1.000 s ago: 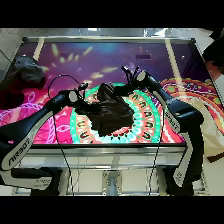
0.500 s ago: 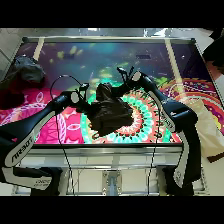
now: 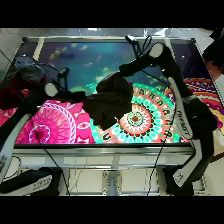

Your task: Fold the shirts.

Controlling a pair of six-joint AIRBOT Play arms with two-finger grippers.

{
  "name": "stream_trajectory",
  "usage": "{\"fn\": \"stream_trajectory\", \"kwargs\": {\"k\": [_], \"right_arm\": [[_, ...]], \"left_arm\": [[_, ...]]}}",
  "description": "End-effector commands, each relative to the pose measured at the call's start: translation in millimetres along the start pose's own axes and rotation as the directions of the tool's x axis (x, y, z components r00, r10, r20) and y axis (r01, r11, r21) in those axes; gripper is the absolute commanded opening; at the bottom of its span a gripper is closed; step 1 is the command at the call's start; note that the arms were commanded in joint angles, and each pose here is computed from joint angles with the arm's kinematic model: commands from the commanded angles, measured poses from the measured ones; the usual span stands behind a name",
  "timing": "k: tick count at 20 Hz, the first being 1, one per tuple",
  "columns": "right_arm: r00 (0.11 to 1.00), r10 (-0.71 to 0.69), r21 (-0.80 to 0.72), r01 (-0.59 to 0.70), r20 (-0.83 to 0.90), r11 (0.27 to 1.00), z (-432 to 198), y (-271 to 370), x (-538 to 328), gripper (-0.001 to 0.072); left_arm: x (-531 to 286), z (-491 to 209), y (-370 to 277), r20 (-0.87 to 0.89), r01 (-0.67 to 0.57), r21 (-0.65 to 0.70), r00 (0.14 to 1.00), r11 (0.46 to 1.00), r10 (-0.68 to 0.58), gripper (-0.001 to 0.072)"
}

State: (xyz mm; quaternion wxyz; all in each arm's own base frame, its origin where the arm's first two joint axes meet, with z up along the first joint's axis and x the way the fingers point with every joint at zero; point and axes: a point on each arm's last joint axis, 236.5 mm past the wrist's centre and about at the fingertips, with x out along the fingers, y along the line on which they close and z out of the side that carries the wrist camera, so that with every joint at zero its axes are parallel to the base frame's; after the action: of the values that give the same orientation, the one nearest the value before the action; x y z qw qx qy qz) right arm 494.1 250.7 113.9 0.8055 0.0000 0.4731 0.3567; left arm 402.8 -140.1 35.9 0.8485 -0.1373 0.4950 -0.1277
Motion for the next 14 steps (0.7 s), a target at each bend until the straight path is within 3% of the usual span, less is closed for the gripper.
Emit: {"fn": "stream_trajectory", "kwargs": {"k": [1,5,8,11,14], "right_arm": [[0.989,-0.139,-0.096,0.134,-0.055,0.986,-24.0,14.5,-98.1,0.0013],[0.987,-0.156,-0.194,0.162,0.046,0.968,-45.3,82.9,-209.8,0.0013],[0.966,-0.167,-0.251,0.215,0.199,0.944,-65.9,130.8,-289.5,0.0013],[0.91,-0.162,-0.266,0.276,0.382,0.924,-86.1,171.8,-358.0,0.0013],[0.865,-0.139,-0.262,0.294,0.482,0.919,-89.4,190.9,-386.5,0.0013]], "left_arm": [[-112.7,46.9,5.0,0.285,-0.001,0.016,0.959,1.0,-0.003,0.0011],[-234.6,55.1,-6.4,0.555,-0.036,0.067,0.832,0.997,-0.007,0.0011],[-320.4,45.3,0.7,0.733,-0.184,0.084,0.677,0.979,0.065,0.001],[-384.4,29.5,11.4,0.835,-0.277,0.011,0.531,0.961,0.144,0.0009],[-392.9,25.1,-9.7,0.843,-0.202,0.047,0.533,0.978,0.069,0.0009]]}}
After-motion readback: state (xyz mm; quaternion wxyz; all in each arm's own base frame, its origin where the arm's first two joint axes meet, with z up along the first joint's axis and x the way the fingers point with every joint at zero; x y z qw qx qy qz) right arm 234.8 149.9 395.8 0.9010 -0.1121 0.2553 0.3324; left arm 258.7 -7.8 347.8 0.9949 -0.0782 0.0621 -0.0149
